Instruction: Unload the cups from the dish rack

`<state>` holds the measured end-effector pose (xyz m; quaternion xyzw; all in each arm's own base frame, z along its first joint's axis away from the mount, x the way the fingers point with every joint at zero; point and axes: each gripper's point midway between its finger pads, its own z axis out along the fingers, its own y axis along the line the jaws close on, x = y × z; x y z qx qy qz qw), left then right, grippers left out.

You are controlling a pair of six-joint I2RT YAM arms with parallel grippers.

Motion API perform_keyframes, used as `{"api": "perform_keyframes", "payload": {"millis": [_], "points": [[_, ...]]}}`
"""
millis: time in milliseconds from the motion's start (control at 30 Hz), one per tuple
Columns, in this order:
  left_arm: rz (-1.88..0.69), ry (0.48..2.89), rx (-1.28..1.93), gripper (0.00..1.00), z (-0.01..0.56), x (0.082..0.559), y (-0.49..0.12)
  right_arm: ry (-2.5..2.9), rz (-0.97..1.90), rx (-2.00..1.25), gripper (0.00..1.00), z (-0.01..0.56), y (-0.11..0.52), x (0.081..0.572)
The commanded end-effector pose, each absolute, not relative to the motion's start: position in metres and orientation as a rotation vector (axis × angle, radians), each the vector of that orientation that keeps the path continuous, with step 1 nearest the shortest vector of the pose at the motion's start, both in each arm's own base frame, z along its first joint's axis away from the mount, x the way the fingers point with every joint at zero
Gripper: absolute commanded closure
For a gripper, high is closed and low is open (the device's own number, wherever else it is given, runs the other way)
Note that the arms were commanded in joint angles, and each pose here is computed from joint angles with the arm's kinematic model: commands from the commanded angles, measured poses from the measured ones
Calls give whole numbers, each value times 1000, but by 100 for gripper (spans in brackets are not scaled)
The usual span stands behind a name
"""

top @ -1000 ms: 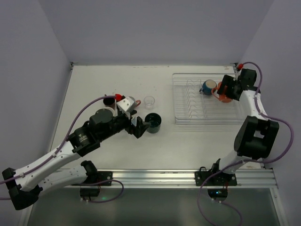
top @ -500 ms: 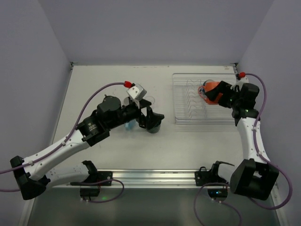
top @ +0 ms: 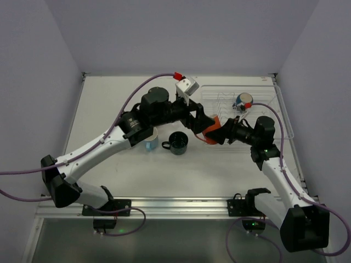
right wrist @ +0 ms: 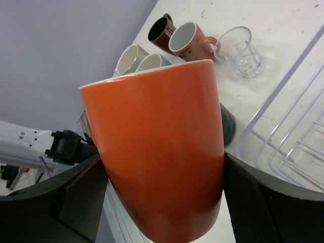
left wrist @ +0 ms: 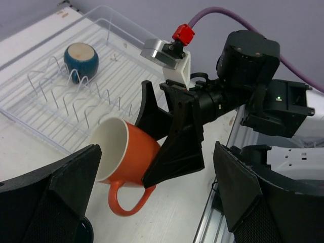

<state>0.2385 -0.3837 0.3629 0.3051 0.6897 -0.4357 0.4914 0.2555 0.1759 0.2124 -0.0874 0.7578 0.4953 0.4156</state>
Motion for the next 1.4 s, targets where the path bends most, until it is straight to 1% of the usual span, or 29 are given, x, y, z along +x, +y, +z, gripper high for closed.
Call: {"api": "perform_keyframes", "payload": {"millis": [0,100,300,400,433,467,500,567,600,667,800,867,900,933,1000,1067,1100,1133,1167,1200,1267,1300,1333,1367], "points": [[-1118,1782,772,0,349,238,-392,1739,1289,-361,80,245,187,246],[-1106,1846,758,2,330,250,-403,1735,1306,-382,80,244,190,241],[-1048,1882,685,7,316,268,-407,1732,1306,-395,80,243,193,235],[-1053,1918,698,17,304,269,-411,1731,1295,-392,80,243,192,235],[-1050,1939,706,26,296,269,-413,1731,1291,-388,80,243,192,235],[-1062,1947,714,30,292,268,-415,1731,1291,-390,80,243,192,235],[-1076,1960,723,37,287,267,-418,1732,1291,-388,80,243,192,235],[-1130,1960,764,41,285,259,-424,1738,1283,-382,80,242,192,237],[-1138,1983,774,45,277,259,-427,1744,1271,-378,80,241,192,238],[-1152,2012,793,49,272,255,-428,1751,1250,-368,80,240,191,241],[-1213,2067,844,53,254,243,-432,1760,1214,-355,80,240,189,246],[-1242,2057,862,71,255,240,-435,1757,1215,-360,80,241,191,246],[-1245,2047,862,91,259,240,-435,1755,1214,-363,80,241,191,246],[-1239,2042,853,98,261,240,-434,1758,1214,-363,80,240,192,245],[-1183,2015,811,100,273,247,-426,1761,1212,-364,78,239,191,243],[-1097,2000,762,100,280,256,-415,1744,1212,-373,62,243,191,239],[-1074,1965,737,100,296,256,-405,1744,1216,-366,53,243,191,237],[-1040,1966,718,100,297,257,-398,1728,1218,-368,43,246,191,234],[-977,1974,672,100,297,262,-387,1720,1224,-373,30,248,191,231],[-960,1937,642,100,313,258,-374,1721,1234,-368,25,247,191,228],[-883,1971,582,100,302,259,-354,1707,1238,-367,14,249,191,224],[-871,1953,556,100,311,253,-342,1710,1244,-368,11,248,191,222],[-831,2001,544,100,297,249,-330,1707,1246,-371,9,248,191,220],[-781,2013,505,100,295,250,-318,1709,1251,-373,7,248,191,218]]}}
